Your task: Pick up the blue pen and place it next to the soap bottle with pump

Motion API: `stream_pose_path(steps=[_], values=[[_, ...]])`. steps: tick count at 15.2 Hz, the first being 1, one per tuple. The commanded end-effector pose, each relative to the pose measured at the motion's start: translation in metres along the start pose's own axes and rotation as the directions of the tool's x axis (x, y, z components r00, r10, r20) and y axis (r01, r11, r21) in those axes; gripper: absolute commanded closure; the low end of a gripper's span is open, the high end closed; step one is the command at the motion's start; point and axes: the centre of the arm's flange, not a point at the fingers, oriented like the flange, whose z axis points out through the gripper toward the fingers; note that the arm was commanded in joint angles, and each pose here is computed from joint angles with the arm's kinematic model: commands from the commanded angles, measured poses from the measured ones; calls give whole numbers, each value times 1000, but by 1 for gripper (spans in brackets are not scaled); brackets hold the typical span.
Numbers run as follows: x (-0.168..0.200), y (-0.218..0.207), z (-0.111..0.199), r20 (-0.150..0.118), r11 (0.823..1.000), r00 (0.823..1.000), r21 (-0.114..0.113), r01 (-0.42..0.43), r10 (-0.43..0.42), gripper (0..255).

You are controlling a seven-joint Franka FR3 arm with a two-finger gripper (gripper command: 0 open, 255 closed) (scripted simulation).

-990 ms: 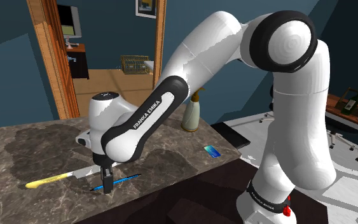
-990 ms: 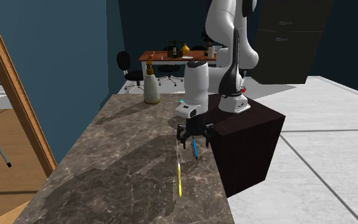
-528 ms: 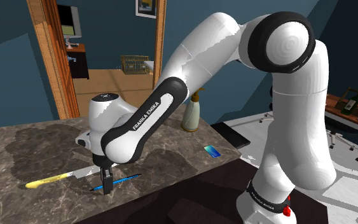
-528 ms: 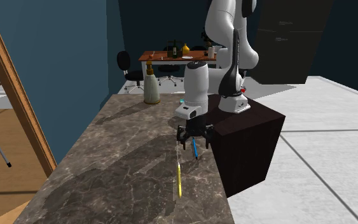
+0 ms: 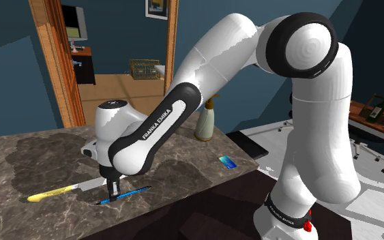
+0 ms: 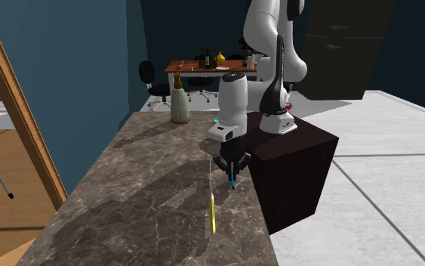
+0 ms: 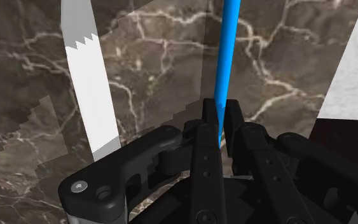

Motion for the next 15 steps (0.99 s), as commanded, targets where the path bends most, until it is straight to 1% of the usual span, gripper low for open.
stream_pose_path(steps=[1, 2, 15], values=[[0, 0, 0, 0, 1000, 1000, 0, 0, 0, 255], [0, 0, 0, 0, 1000, 1000, 0, 0, 0, 255], [6, -2, -68, 0, 1000, 1000, 0, 0, 0, 255]])
